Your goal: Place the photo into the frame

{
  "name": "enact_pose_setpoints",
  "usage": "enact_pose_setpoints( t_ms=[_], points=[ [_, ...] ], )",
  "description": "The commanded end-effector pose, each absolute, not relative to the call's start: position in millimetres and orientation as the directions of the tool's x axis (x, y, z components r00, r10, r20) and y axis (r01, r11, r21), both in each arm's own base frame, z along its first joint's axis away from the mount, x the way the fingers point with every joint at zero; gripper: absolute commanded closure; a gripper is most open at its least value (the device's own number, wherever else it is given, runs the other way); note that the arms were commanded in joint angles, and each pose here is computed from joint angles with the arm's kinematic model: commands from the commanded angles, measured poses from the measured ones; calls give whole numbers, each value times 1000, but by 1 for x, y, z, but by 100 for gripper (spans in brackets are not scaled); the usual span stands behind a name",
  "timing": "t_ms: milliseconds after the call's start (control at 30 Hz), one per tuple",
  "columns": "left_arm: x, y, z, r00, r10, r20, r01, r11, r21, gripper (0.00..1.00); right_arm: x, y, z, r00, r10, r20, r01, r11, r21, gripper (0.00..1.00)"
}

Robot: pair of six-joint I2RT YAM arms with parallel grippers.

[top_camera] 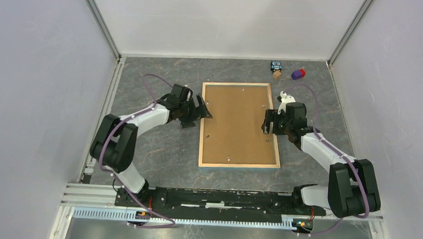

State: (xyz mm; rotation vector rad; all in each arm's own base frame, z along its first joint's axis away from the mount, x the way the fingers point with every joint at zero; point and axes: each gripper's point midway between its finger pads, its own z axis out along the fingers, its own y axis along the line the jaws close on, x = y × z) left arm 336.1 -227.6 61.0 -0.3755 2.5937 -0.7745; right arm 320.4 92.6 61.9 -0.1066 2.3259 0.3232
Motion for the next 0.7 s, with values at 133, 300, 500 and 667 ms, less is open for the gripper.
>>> enact_pose_setpoints(
  t_ms=[133, 300, 500, 667],
  points=[
    [287, -228, 87, -961, -150, -234, 3, 836, -548, 5, 296, 87, 50, -766, -6, -643, -145, 976, 164, 20],
    [293, -212, 69, -977, -84, -198, 1, 917, -399, 20, 282, 87, 45, -797, -41, -603, -170, 972, 160, 21],
    [316, -219, 50, -966, -160, -203, -84, 937, -338, 43, 266, 90, 42, -825, -89, -558, -194, 972, 131, 20],
    [323, -217, 35, -972, -118, -202, -71, 971, -228, 54, 259, 75, 44, -838, -132, -530, -168, 986, 20, 19]
  ],
)
